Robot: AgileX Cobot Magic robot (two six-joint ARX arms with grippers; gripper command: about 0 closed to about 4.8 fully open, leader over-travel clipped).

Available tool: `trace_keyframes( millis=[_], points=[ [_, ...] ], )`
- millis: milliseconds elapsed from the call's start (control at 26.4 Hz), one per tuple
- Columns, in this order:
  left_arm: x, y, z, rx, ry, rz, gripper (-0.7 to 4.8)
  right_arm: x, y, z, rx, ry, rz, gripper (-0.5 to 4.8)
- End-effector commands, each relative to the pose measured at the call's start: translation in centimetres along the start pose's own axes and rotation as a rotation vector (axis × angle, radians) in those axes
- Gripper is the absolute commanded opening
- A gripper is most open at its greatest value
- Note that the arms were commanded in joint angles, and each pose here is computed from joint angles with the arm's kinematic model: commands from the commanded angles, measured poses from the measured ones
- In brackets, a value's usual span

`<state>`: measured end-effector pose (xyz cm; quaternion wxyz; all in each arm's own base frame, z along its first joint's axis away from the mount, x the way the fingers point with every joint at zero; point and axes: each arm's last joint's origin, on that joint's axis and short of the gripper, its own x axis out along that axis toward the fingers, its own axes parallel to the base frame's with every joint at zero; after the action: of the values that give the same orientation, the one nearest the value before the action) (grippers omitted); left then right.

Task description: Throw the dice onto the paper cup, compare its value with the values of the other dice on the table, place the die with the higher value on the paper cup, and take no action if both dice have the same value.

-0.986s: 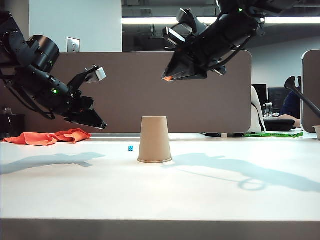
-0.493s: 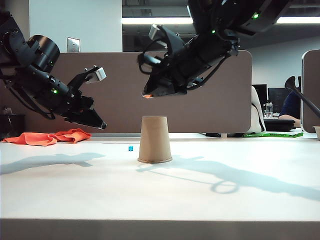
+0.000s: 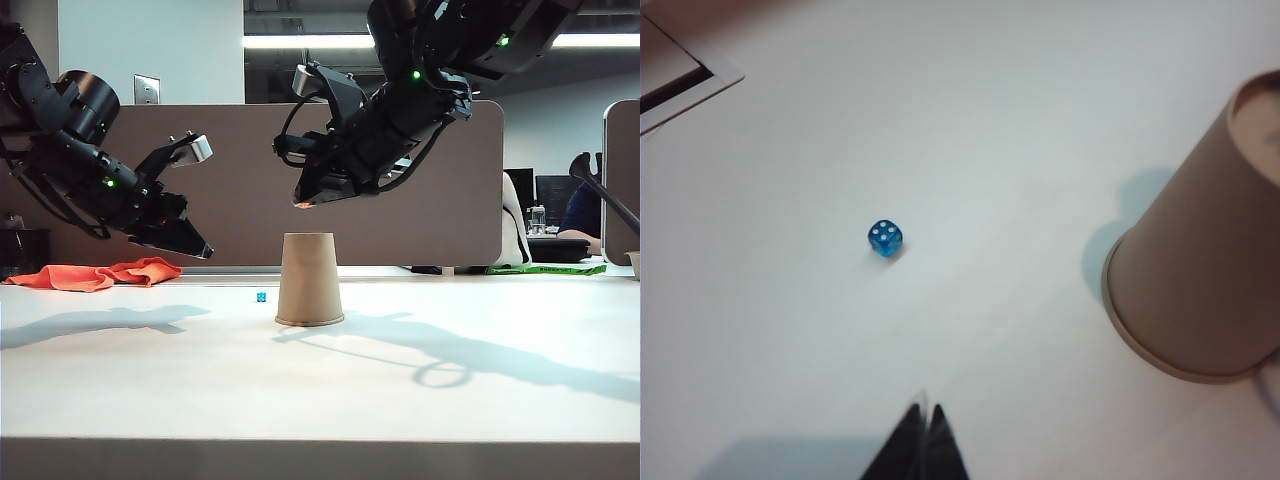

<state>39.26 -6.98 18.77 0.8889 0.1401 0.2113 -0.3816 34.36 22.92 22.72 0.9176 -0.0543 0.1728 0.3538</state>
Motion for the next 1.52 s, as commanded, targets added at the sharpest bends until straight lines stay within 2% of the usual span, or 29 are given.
trace_keyframes(
  millis=[38,986,1100,1517],
  points=[
    [-0.1,0.0,0.2,-0.001,-0.009,-0.003,-0.05,0.1,0.0,0.2,-0.02,-0.014,-0.004,0.45],
    [-0.1,0.0,0.2,-0.002,-0.008,-0.003,-0.06,1.1,-0.2,-0.9,-0.024,0.0,-0.045,0.46],
    [-0.1,0.0,0.2,-0.002,-0.008,-0.003,-0.06,1.1,-0.2,-0.9,-0.023,0.001,-0.045,0.68],
    [-0.1,0.0,0.2,-0.002,-0.008,-0.003,-0.05,1.1,-0.2,-0.6,-0.026,-0.026,-0.044,0.68]
  ],
)
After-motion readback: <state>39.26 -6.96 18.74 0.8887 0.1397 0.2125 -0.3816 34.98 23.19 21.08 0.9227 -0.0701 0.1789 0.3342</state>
